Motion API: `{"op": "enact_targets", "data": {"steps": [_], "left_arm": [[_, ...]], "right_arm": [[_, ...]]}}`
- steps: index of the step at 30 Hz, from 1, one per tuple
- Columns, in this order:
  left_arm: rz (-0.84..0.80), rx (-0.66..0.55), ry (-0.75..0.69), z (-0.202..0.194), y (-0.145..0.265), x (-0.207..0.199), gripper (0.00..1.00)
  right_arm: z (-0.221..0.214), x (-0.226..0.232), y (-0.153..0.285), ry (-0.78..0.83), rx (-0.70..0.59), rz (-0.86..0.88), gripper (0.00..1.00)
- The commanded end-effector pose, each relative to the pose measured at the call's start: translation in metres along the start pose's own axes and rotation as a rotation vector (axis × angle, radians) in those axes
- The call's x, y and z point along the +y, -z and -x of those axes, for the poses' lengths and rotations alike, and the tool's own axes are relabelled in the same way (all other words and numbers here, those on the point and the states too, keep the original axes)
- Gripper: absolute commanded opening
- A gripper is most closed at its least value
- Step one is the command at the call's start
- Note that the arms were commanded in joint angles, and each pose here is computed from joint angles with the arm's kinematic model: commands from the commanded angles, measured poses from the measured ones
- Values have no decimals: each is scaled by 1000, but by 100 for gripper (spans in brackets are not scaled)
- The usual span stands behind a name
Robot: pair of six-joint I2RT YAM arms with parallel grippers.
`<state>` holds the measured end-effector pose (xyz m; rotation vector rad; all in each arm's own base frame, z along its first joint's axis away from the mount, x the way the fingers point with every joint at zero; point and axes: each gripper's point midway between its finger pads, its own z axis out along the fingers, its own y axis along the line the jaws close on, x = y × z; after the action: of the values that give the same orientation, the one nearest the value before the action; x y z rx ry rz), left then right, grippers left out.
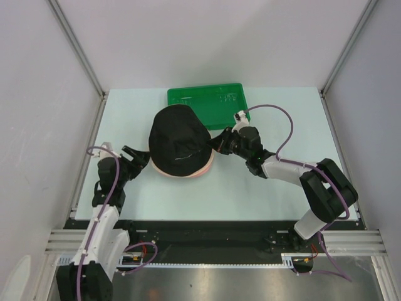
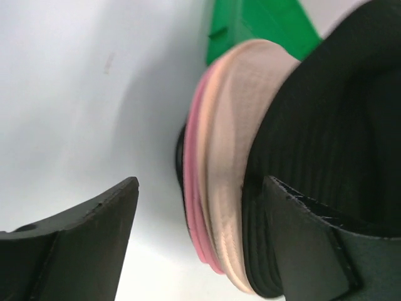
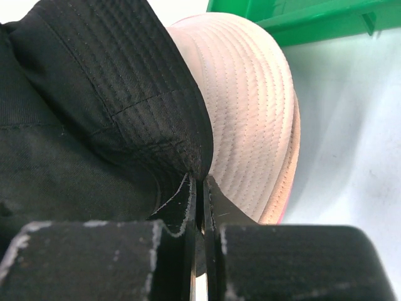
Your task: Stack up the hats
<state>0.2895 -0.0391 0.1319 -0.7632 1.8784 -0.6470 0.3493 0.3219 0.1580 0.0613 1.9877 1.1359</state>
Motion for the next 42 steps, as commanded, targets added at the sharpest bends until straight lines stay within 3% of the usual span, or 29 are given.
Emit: {"op": "enact_targets", "data": {"steps": [1,8,12,35,37,42], "left_arm": [[-211,-13,-10,2,14,-37,79],[-331,-100,-39,21,25,-65,66],[-375,-75,-63,23,19,-77,61],[-366,52,-54,-2,-6,-62,58],[-373,55,-47,-5,-7,-61,52],[-379,45,-28,-4,-7,-61,23]], "right_arm": [[-33,-43,4,6,107,-172,0],[-30,-34,1,13,105,-153,0],[-29,-31,0,14,106,-148,0],[-27,-23,-2,18,104,-122,0],[-28,-23,-2,17,105,-121,0],[-29,-23,-4,16,108,-123,0]]}}
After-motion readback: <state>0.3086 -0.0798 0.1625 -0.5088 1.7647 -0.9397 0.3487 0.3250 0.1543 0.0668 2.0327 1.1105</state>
